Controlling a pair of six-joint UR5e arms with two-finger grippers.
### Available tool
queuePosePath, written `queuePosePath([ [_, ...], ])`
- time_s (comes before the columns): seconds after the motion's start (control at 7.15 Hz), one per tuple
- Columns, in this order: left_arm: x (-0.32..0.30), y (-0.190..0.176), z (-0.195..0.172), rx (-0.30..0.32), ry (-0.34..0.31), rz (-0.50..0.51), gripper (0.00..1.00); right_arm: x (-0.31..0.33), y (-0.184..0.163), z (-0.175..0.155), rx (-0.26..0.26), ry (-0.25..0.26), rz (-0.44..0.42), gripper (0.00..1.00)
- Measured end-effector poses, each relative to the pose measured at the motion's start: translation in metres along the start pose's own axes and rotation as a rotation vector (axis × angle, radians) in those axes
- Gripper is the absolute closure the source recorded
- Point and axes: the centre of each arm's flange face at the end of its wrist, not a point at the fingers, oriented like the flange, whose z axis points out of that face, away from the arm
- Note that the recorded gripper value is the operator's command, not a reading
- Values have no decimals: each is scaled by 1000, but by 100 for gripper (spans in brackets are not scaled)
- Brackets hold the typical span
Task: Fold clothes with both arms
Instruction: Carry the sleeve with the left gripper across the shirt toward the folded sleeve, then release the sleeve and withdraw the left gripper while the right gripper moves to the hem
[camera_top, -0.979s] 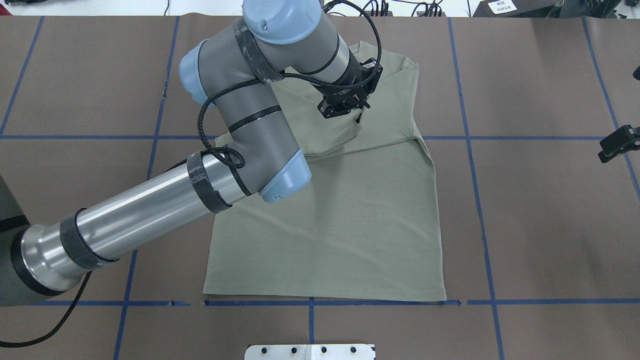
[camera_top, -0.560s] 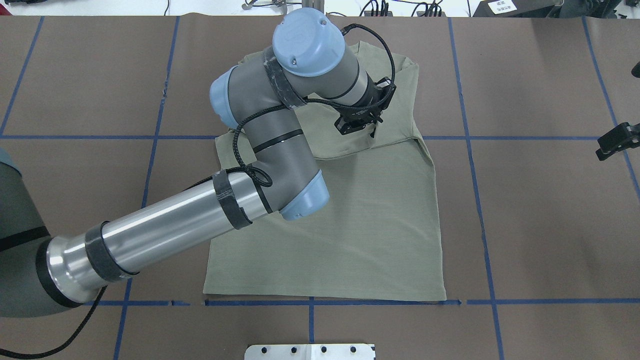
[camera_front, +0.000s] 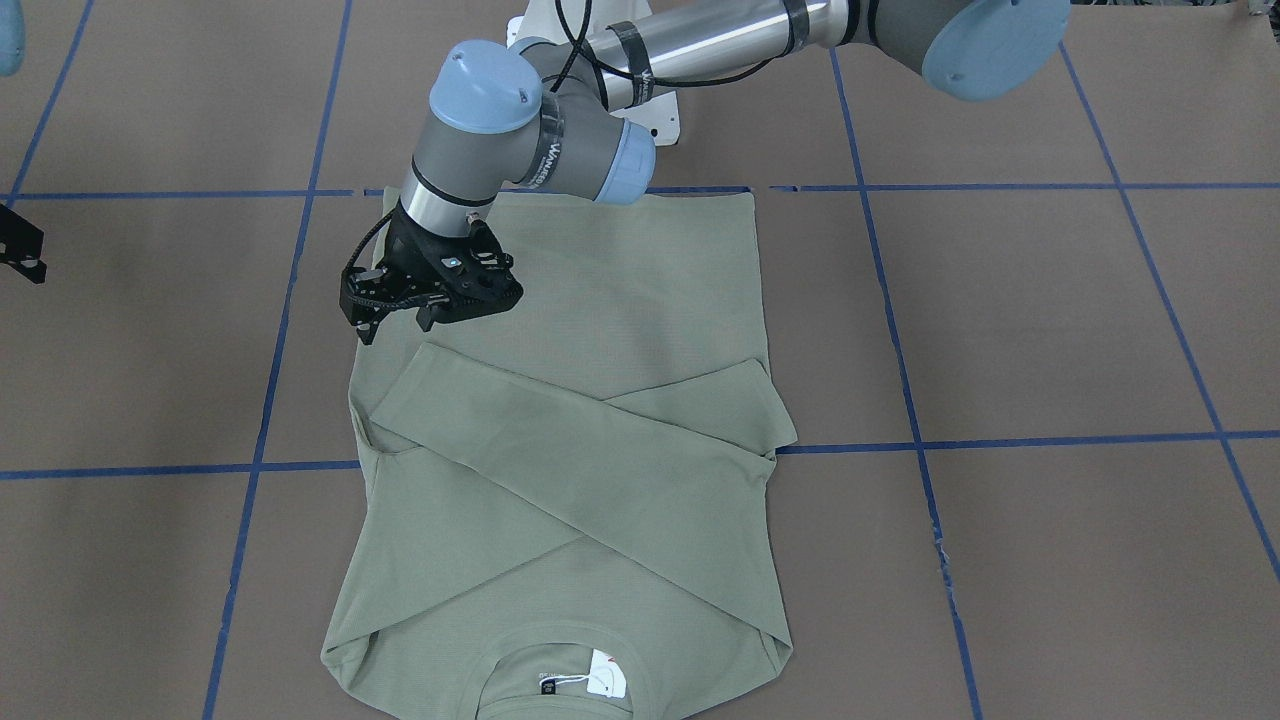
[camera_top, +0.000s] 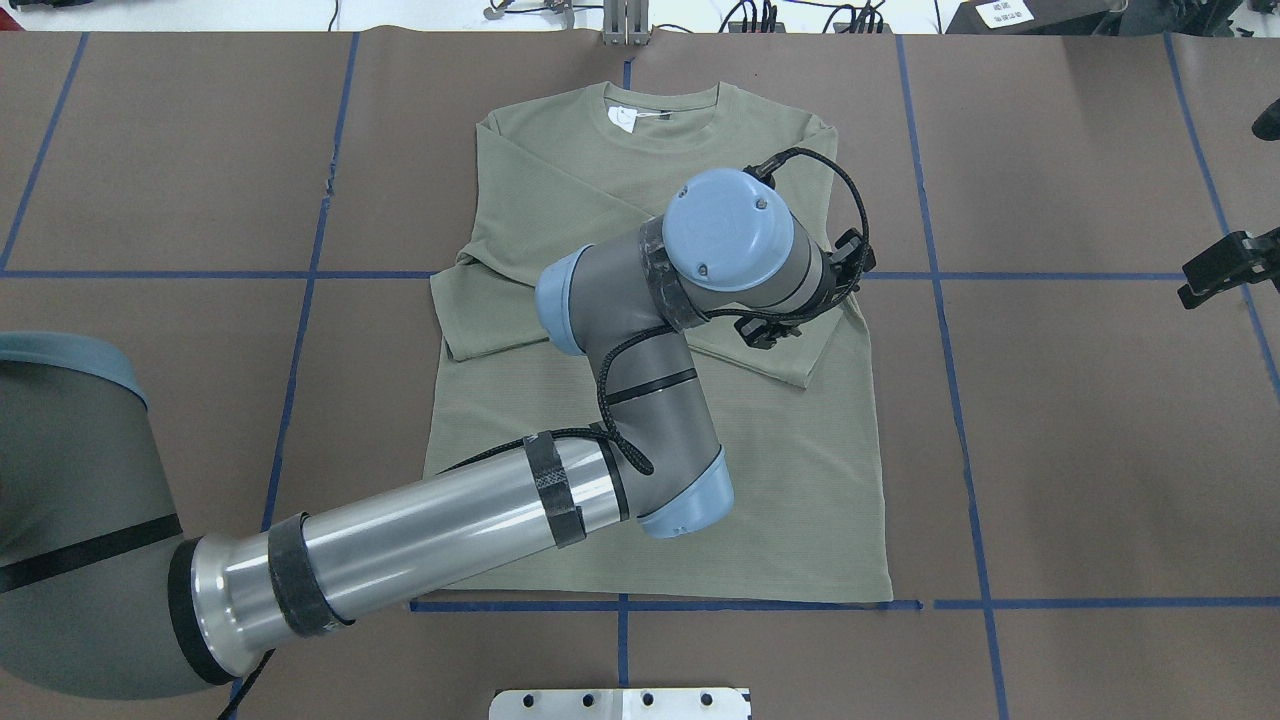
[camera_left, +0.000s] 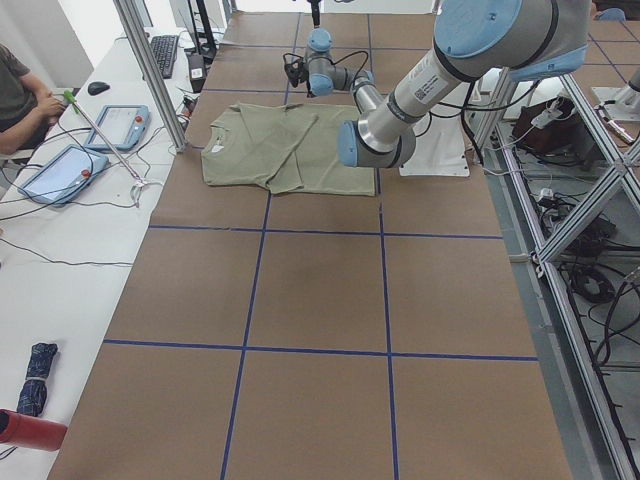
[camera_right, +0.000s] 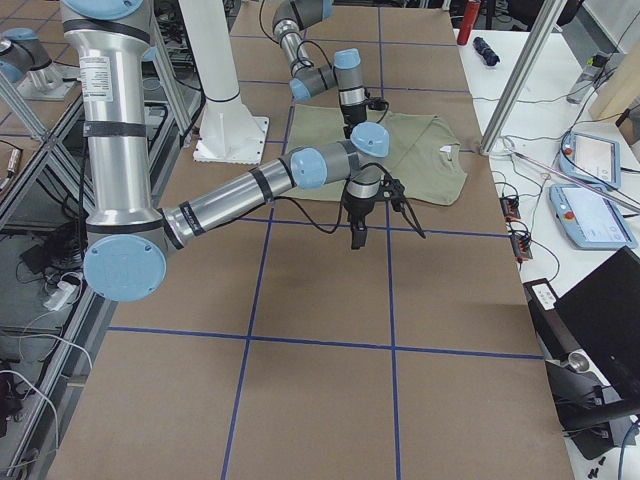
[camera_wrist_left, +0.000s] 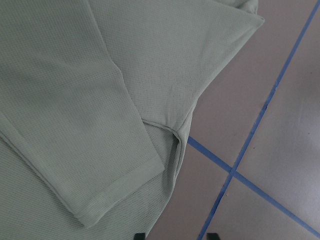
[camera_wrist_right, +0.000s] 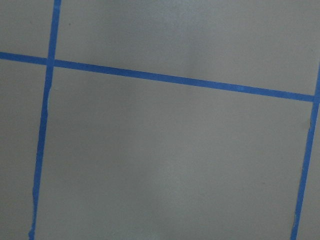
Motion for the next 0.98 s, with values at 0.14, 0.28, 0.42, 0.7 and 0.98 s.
queuePosePath([
  [0.14,-11,-7,3,11,-8,36,0,-3,-1,-2,3,-9,-4,0],
  [0.28,-24,-20,0,21,-12,75,0,-8,-2,-6,9,-20,-10,0],
  [0.42,-42,-36,-10,28,-21,118,0,-12,-2,-10,16,-26,-4,0],
  [0.7,-88,-66,-36,42,-77,213,0,-39,-1,-5,52,-59,58,0],
  [0.98,-140,-93,-86,34,-152,324,1,-96,9,19,89,-107,131,0],
])
